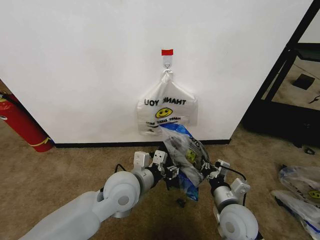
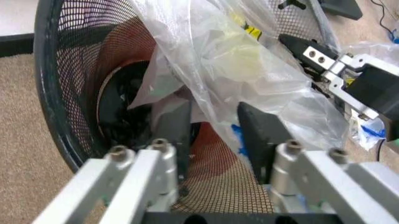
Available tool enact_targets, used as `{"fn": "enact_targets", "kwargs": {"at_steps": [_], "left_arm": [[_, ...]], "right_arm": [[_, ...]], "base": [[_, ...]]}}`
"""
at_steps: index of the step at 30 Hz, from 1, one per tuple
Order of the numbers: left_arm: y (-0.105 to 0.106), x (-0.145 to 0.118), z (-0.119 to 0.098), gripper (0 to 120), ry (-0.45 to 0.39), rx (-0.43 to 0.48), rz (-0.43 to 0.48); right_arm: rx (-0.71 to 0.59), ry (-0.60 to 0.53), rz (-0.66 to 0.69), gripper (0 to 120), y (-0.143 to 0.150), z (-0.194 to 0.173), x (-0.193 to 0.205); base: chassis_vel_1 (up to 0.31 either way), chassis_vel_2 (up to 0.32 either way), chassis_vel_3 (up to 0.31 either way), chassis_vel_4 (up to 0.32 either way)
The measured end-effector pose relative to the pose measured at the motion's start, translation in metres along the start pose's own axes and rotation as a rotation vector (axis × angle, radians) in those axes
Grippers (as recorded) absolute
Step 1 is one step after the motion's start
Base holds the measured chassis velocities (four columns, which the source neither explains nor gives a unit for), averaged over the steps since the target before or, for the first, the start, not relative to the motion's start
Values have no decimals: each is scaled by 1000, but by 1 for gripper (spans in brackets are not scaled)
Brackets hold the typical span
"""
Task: Pick up the garbage bag from the wall and place it over the trash bin.
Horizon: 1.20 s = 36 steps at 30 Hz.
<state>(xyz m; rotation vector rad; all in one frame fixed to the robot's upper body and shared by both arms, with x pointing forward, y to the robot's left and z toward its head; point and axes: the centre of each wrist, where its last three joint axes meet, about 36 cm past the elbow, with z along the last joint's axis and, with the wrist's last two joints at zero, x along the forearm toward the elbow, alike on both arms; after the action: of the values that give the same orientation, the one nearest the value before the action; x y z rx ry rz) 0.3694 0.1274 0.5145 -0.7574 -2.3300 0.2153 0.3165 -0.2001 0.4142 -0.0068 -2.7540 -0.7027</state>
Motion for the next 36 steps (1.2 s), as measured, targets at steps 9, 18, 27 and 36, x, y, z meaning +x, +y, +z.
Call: {"fn": "enact_targets", "kwargs": {"at_steps": [9, 18, 27, 36], "left_arm": [[-5, 0, 1, 0, 5, 22, 23], [-4, 9, -2, 0, -14, 12, 12], [-2, 39, 1, 0, -43, 1, -4], [14, 55, 11, 0, -69, 13, -73]], "right_arm": [[-7, 4, 5, 0, 1, 1, -1], [-12, 2, 15, 0, 0, 0, -2], [-46, -2, 49, 0, -6, -5, -7], [-92, -15, 64, 0, -9, -21, -9]], "base": [[0, 0, 0, 0], [0, 0, 0, 0], [0, 0, 0, 0], [0, 0, 0, 0]]}}
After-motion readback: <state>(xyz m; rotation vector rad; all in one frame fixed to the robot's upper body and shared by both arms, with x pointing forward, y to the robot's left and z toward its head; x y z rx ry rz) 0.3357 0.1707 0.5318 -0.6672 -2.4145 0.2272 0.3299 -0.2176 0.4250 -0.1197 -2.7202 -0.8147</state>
